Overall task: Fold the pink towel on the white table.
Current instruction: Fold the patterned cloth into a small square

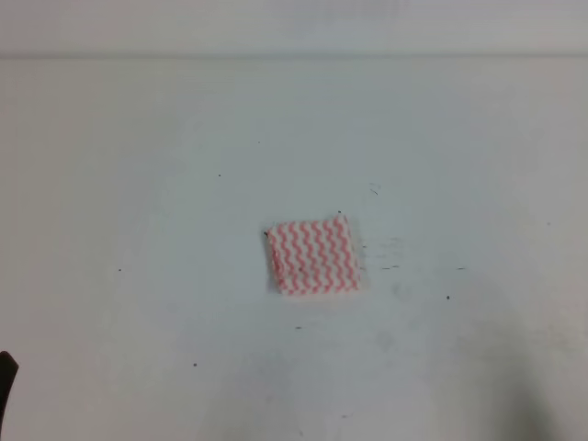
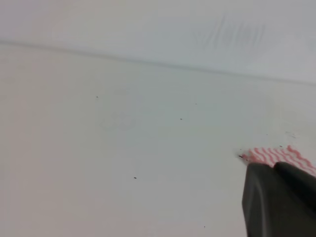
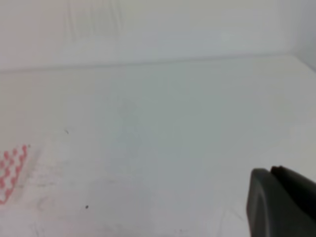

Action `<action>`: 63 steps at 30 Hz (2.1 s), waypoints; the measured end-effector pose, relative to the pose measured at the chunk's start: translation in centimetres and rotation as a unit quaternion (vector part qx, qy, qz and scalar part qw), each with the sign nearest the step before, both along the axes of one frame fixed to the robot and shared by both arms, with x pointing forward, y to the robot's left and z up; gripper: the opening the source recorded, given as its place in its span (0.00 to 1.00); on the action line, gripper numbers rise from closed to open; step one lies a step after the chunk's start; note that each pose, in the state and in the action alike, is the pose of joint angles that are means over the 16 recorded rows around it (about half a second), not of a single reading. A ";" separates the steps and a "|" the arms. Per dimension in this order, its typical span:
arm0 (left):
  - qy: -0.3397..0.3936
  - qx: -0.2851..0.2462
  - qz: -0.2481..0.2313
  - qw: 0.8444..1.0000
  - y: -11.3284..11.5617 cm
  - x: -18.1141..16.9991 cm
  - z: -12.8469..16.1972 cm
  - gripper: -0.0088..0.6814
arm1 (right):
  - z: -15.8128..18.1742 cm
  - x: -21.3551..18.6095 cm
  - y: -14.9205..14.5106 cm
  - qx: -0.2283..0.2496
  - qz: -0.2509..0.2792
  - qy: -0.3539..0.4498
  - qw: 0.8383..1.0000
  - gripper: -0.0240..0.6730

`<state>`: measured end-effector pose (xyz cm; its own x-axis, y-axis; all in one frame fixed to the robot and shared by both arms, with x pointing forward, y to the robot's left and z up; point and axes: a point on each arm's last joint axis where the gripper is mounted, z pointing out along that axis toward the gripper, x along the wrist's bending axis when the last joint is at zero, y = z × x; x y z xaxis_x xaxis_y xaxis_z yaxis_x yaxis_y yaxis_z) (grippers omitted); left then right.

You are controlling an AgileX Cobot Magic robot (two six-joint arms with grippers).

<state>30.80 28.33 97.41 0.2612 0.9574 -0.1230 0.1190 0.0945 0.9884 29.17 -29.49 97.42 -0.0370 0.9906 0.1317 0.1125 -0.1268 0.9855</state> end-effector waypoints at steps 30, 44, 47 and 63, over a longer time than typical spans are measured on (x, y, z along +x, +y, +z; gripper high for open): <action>0.001 0.001 0.003 1.000 0.1 0.0 0.0 0.01 | -1.6 0.1 0.1 0.004 0.002 0.036 0.999 0.01; -0.057 0.045 0.029 0.997 0.6 0.0 0.8 0.01 | -1.5 0.1 0.1 0.005 0.002 0.037 0.999 0.01; -0.075 0.056 0.017 0.995 0.4 -0.4 1.0 0.01 | -1.5 0.1 0.1 0.005 0.002 0.037 0.999 0.01; 0.024 0.083 0.052 0.995 0.9 -1.6 -1.1 0.01 | -1.6 0.1 0.1 0.006 0.002 0.036 0.999 0.01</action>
<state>29.24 29.27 96.27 0.1578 0.9870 0.0291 0.1654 -0.0555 0.9847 29.22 -29.43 95.82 -0.0304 0.9889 0.1456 0.1837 -0.1376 0.9733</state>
